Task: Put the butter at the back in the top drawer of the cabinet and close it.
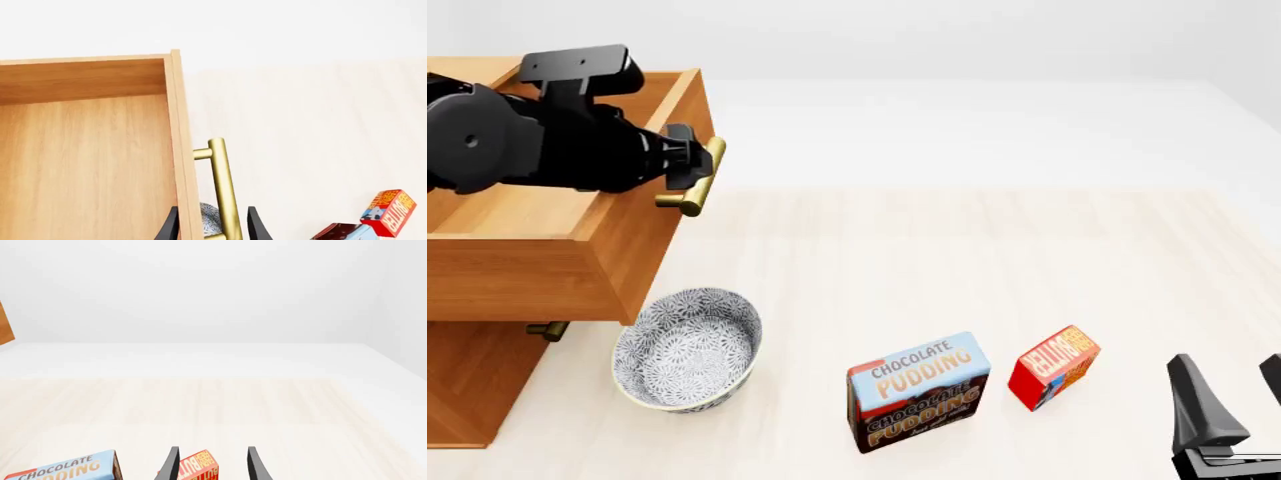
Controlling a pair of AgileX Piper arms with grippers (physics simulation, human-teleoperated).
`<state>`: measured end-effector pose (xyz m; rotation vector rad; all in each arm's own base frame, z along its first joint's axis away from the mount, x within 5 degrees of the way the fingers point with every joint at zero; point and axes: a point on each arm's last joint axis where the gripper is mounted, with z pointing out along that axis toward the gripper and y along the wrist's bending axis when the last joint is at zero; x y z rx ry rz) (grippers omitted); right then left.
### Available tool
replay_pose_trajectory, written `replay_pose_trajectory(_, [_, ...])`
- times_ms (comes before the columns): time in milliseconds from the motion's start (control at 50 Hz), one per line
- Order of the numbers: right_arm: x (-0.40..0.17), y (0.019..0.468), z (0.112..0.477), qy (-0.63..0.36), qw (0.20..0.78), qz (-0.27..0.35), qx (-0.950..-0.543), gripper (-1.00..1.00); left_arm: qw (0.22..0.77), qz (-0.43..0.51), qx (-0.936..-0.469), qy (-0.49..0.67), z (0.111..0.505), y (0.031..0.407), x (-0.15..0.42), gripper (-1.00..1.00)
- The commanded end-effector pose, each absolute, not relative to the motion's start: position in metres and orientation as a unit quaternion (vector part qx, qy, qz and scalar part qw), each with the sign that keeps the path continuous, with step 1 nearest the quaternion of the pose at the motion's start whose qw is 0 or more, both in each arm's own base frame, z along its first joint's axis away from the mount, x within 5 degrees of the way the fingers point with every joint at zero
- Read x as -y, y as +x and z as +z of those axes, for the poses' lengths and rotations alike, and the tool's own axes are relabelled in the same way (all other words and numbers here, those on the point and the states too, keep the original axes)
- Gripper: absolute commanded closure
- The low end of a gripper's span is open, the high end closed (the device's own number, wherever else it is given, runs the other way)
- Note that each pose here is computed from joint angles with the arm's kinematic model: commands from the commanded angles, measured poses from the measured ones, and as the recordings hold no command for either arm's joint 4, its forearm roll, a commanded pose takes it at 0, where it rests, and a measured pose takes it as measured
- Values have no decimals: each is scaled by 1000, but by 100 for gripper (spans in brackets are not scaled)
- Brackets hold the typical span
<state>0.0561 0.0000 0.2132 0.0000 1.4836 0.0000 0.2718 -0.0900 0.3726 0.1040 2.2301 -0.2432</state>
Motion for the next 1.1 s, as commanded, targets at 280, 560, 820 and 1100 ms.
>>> replay_pose_trajectory(280, [0, 56, 213, 0, 737, 0, -676, -100, 462, -138, -871, 94, 420, 239, 100, -100])
replay_pose_trajectory(560, [0, 56, 213, 0, 737, 0, -676, -100, 482, -144, -858, 108, 442, 214, 94, -100])
replay_pose_trajectory(820, [0, 56, 213, 0, 737, 0, -676, -100, 497, -152, -845, 124, 459, 198, 93, -100])
replay_pose_trajectory(1100, [0, 56, 213, 0, 737, 0, -676, -100, 508, -162, -833, 148, 469, 189, 99, -100])
